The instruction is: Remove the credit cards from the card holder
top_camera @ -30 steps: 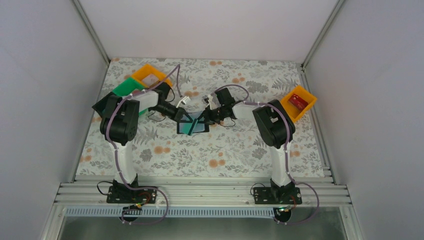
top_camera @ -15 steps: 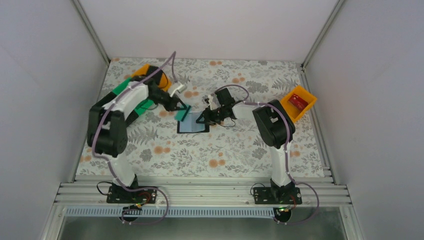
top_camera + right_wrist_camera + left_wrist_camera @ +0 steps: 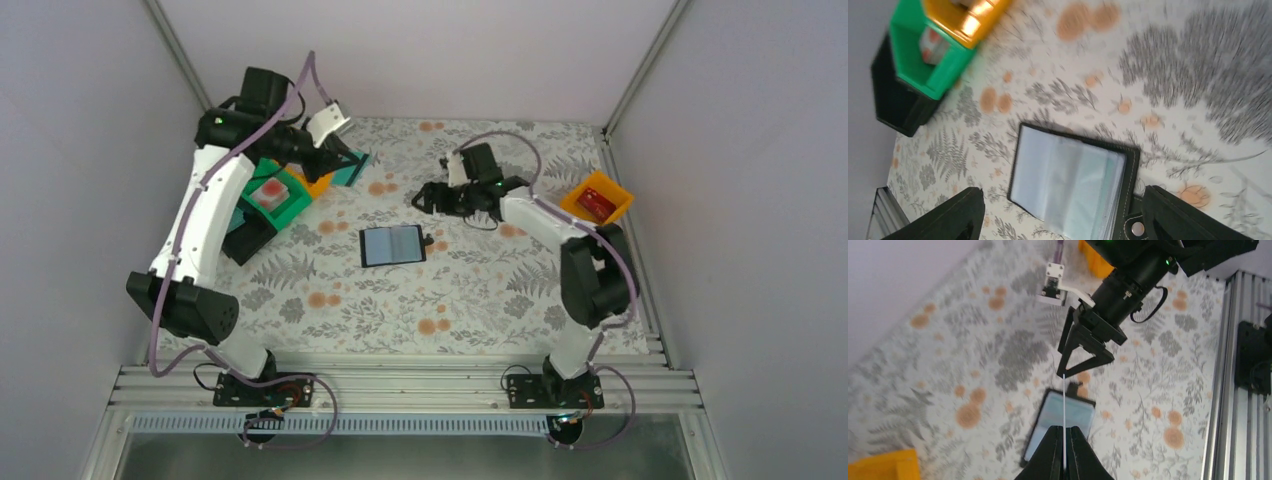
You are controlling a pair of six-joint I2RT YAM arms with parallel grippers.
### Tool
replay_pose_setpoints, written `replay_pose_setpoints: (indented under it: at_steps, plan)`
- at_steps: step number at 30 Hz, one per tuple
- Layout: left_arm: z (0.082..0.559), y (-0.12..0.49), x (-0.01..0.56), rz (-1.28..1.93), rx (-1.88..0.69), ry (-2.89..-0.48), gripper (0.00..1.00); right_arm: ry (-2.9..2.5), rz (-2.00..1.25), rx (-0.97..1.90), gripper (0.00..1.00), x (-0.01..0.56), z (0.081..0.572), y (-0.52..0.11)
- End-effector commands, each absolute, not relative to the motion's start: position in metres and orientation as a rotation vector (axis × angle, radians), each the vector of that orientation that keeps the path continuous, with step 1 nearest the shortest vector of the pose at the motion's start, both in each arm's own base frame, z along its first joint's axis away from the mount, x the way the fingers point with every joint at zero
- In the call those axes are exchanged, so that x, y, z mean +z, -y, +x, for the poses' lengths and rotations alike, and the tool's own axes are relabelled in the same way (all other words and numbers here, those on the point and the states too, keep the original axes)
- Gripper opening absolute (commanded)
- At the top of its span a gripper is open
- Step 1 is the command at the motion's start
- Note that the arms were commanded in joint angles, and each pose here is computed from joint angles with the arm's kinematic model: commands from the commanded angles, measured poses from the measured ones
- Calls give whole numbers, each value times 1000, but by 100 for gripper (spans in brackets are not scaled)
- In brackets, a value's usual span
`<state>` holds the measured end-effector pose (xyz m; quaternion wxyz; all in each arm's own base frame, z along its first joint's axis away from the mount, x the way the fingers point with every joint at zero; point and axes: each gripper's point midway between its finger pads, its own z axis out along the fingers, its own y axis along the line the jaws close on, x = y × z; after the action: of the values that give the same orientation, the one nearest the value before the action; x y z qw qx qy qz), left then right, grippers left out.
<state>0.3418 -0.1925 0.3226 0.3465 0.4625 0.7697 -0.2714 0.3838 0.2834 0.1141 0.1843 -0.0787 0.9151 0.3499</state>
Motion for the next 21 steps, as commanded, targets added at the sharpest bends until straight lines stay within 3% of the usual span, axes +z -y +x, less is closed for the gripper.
replay_pose_setpoints:
  at_steps: [1,5,10,17,20,21]
  plan:
    - [311,196,385,1206,-770,-1885,2,-2318,-401,886,80,217,386,-273]
    - [287,201,430,1206,-824,-1756,2,-1857,-790,1095,80,331,320,-301]
    - [253,203,458,1252,-848,-1620,2,-1396,-1088,1258,82,426,233,-334]
    - [219,202,465,1299,-911,-1536,2,-1293,-1164,1301,71,453,215,-373]
    - [212,202,463,1303,-933,-1528,2,-1267,-1219,1326,57,456,206,-385]
    - [211,202,462,1303,-937,-1531,2,-1255,-1234,1329,49,457,203,-388]
